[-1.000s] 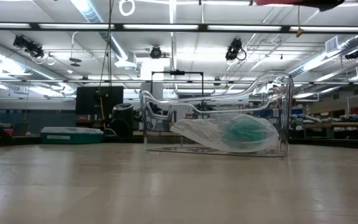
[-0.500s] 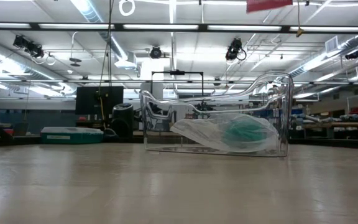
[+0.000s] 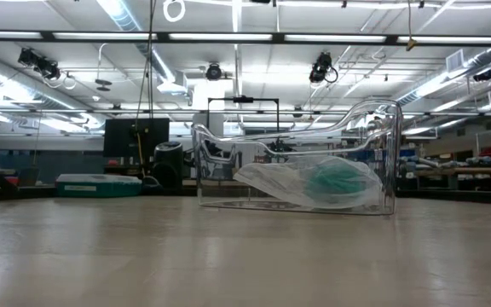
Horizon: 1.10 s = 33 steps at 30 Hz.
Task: Roll bandage
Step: Roll the pink bandage
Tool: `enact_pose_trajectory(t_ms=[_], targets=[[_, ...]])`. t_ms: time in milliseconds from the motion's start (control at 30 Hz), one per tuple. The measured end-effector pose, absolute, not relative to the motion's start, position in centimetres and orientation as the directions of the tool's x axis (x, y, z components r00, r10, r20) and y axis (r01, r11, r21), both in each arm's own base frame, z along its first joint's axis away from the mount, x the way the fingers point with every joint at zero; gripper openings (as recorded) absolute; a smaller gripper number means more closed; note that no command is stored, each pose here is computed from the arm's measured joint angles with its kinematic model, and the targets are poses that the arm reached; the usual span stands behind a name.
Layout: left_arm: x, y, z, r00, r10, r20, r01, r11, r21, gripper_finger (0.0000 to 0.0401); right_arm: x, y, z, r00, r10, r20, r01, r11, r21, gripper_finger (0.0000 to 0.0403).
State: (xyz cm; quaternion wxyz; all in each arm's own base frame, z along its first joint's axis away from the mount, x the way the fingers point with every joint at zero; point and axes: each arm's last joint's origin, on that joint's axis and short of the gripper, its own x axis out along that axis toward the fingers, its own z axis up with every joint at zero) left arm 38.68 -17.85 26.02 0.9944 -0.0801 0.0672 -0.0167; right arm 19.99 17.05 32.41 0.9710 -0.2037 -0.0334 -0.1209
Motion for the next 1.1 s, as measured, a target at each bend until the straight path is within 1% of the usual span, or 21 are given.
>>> enact_pose_trajectory(t_ms=[133, 267, 367, 467, 733, 967, 1100], targets=[[38.9, -17.0, 25.5, 0.983, 0.016, -0.181, -0.04, 0.991, -0.13, 0.0026, 20.1, 19.2, 33.5, 0.987, 0.01, 0.159, 0.053, 0.921, -0.387, 0.0], [39.1, -16.1, 24.8, 0.968, 0.081, -0.236, -0.104, 0.991, -0.089, 0.0026, 19.9, 21.8, 34.0, 0.968, 0.178, 0.179, -0.102, 0.923, -0.37, 0.0], [39.3, -15.4, 24.7, 0.962, 0.113, -0.25, -0.136, 0.988, -0.076, 0.0026, 19.7, 24.0, 33.4, 0.949, 0.268, 0.164, -0.192, 0.908, -0.371, 0.0], [39.5, -14.8, 24.6, 0.959, 0.127, -0.255, -0.15, 0.986, -0.073, 0.0026, 19.5, 26.0, 32.5, 0.939, 0.315, 0.137, -0.249, 0.899, -0.36, 0.0], [40.0, -13.7, 24.7, 0.957, 0.154, -0.246, -0.178, 0.981, -0.079, 0.0026, 19.2, 30.5, 30.2, 0.922, 0.377, 0.081, -0.336, 0.888, -0.313, 0.0], [40.3, -13.4, 25.6, 0.975, 0.155, -0.161, -0.176, 0.976, -0.125, 0.0026, 19.5, 32.8, 28.3, 0.954, 0.298, 0.038, -0.27, 0.907, -0.322, 0.0], [40.4, -13.5, 26.3, 0.987, 0.128, -0.098, -0.143, 0.976, -0.162, 0.0026, 19.8, 33.3, 27.0, 0.966, 0.26, 0.011, -0.24, 0.907, -0.346, 0.0]])
